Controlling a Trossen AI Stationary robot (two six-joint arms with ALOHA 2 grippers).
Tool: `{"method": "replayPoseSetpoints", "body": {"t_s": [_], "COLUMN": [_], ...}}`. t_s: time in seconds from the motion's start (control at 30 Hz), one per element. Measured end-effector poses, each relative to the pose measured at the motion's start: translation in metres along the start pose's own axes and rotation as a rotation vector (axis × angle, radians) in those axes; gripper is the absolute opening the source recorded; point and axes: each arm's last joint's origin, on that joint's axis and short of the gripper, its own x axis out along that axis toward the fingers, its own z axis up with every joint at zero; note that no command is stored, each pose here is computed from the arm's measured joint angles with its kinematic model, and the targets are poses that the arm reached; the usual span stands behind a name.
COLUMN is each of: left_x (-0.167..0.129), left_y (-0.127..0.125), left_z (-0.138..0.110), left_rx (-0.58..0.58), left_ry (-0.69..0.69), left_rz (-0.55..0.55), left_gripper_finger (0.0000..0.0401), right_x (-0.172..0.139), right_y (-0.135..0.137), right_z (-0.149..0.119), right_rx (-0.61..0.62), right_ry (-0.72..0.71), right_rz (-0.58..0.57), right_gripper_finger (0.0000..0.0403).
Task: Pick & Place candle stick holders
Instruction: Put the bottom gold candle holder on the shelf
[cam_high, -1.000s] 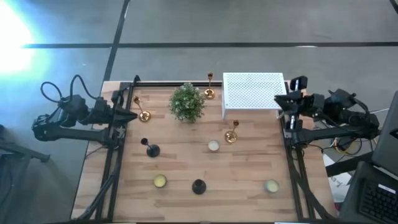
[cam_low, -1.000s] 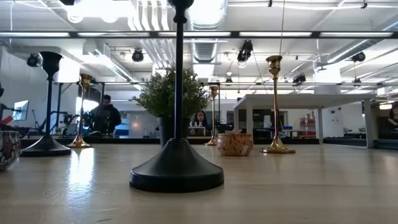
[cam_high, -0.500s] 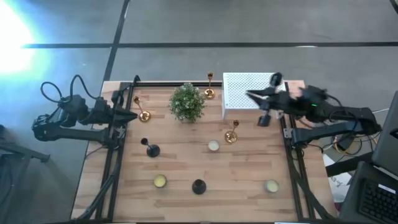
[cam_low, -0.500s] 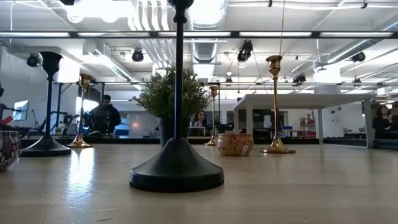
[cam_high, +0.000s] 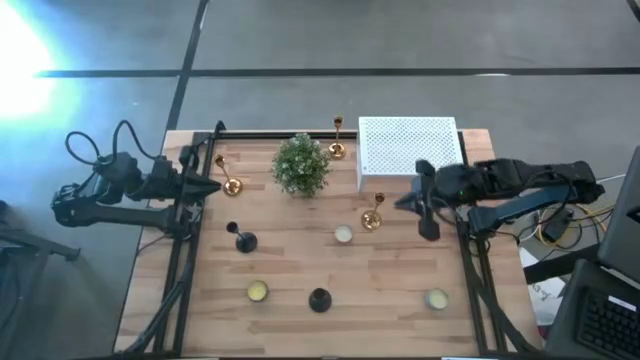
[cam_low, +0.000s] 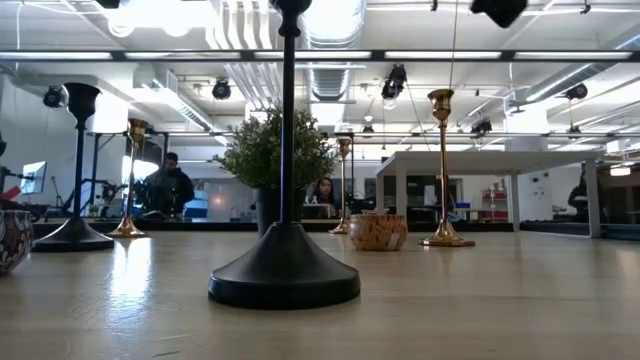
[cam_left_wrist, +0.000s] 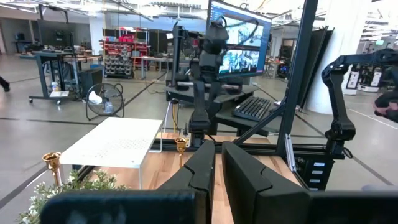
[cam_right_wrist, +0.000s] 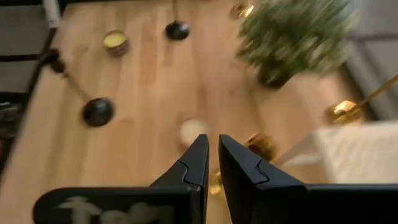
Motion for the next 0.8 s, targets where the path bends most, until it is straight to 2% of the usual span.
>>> {"method": "replayPoseSetpoints", "body": {"t_s": [0.07,0.17,0.33,0.47,0.67,0.8], "left_x": [0.0,0.0,0.0,0.0,0.0,0.0], "left_y": [0.0,0.0,0.0,0.0,0.0,0.0], "left_z": [0.0,0.0,0.0,0.0,0.0,0.0], "left_rx": [0.0,0.0,0.0,0.0,0.0,0.0], "left_ry": [0.0,0.0,0.0,0.0,0.0,0.0], "left_rz": [0.0,0.0,0.0,0.0,0.0,0.0], "left_gripper_finger": [0.0035,0.0035,0.0035,0.0035,0.0035,0.0035], "right_x": [0.0,0.005,0.029,0.054,0.077,0.084], "right_y": [0.007,0.015,0.021,0.02,0.011,0.007], "right_z": [-0.01,-0.031,-0.066,-0.088,-0.119,-0.131], "right_rx": [0.056,0.119,0.154,0.174,0.327,0.397], "right_ry": [0.006,0.015,0.003,-0.047,-0.105,-0.094], "right_rz": [0.009,-0.043,-0.137,-0.193,-0.288,-0.313], "right_gripper_finger": [0.0034,0.0034,0.0034,0.0034,0.0035,0.0056]}}
